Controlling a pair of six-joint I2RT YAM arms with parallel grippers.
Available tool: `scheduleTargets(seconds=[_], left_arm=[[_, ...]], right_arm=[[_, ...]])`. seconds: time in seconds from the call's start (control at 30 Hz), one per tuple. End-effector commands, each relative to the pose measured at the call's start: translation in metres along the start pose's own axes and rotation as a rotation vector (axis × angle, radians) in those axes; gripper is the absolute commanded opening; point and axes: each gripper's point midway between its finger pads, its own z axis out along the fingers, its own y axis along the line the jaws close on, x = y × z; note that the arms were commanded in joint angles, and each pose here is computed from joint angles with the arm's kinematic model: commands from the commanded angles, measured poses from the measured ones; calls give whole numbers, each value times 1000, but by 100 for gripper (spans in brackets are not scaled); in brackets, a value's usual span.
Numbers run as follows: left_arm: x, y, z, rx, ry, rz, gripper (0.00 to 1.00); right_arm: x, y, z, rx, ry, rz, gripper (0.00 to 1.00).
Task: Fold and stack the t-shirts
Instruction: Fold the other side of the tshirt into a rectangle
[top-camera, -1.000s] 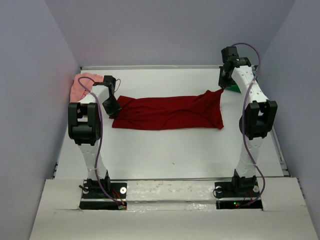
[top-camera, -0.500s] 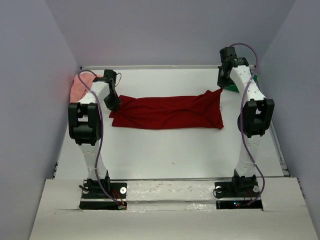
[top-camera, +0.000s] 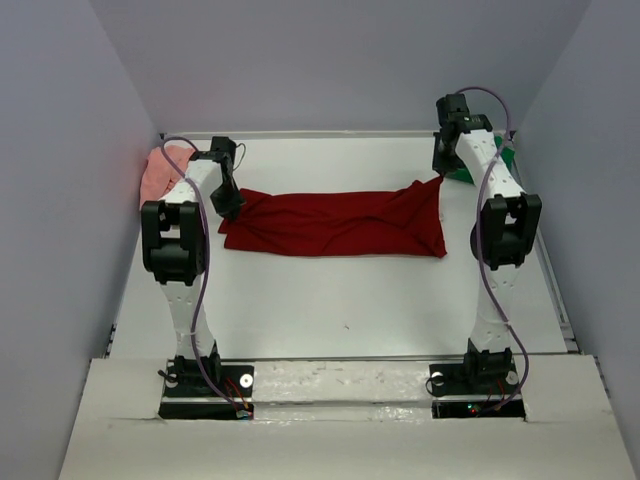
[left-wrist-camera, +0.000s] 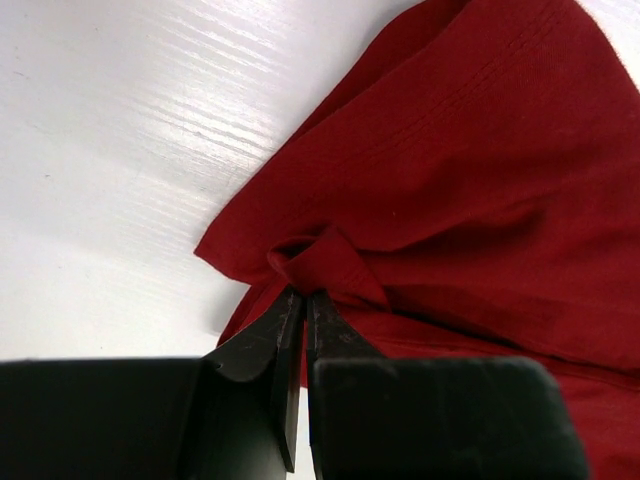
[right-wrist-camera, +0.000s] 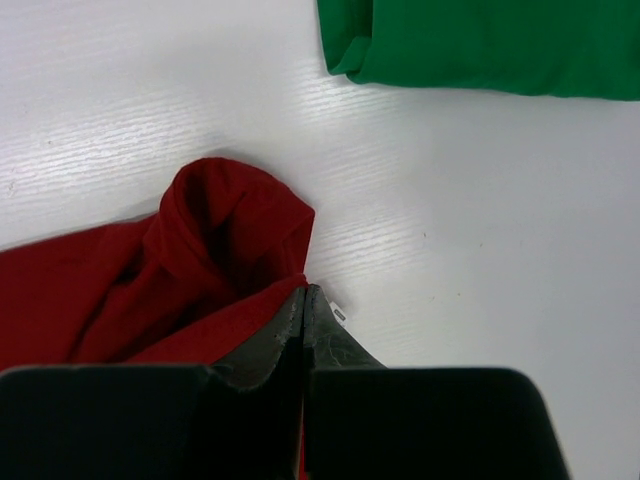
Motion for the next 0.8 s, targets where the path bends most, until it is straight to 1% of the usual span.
scheduleTargets(seconds=[0.0, 0.13, 0.17, 0.23, 0.27, 0.37, 0.4, 0.47, 0.5, 0.57, 0.6, 0.67, 0.7, 0.77], left_arm=[[-8, -7, -9, 18, -14, 28, 15], [-7, -9, -6, 18, -6, 29, 15], [-8, -10, -5, 19, -7, 29, 18], [-9, -11, -6, 27, -12, 25, 27], [-9, -11, -7, 24, -16, 23, 34], [-10, -12, -7, 27, -25, 12, 43], [-10, -11, -7, 27, -27, 11, 46], [-11, -11, -8, 23, -38, 8, 47], [-14, -8, -10, 4, -57, 3, 48], [-18, -3, -15, -15, -82, -13, 49], [-20, -3, -18, -20, -97, -17, 49], [-28, 1, -29, -36, -139, -27, 51], [-32, 2, -37, -38, -167, -30, 51], [-35, 4, -46, -58, -196, -24, 51]], right_arm=[[-18, 1, -1, 8, -56, -13, 0], [-13, 5, 12, 4, -34, -21, 0], [-12, 6, 16, 4, -30, -20, 0], [-12, 6, 19, 9, -29, -21, 0], [-11, 7, 21, 10, -28, -24, 0], [-12, 8, 27, 11, -27, -29, 0], [-10, 10, 31, 4, -18, -39, 10], [-11, 13, 34, -6, -20, -39, 20], [-10, 15, 38, -11, -17, -43, 27], [-14, 17, 37, -21, -27, -43, 29], [-18, 18, 36, -30, -42, -43, 35], [-26, 16, 31, -23, -68, -39, 39], [-34, 17, 26, -29, -92, -40, 47], [-42, 17, 19, -36, -113, -34, 49]])
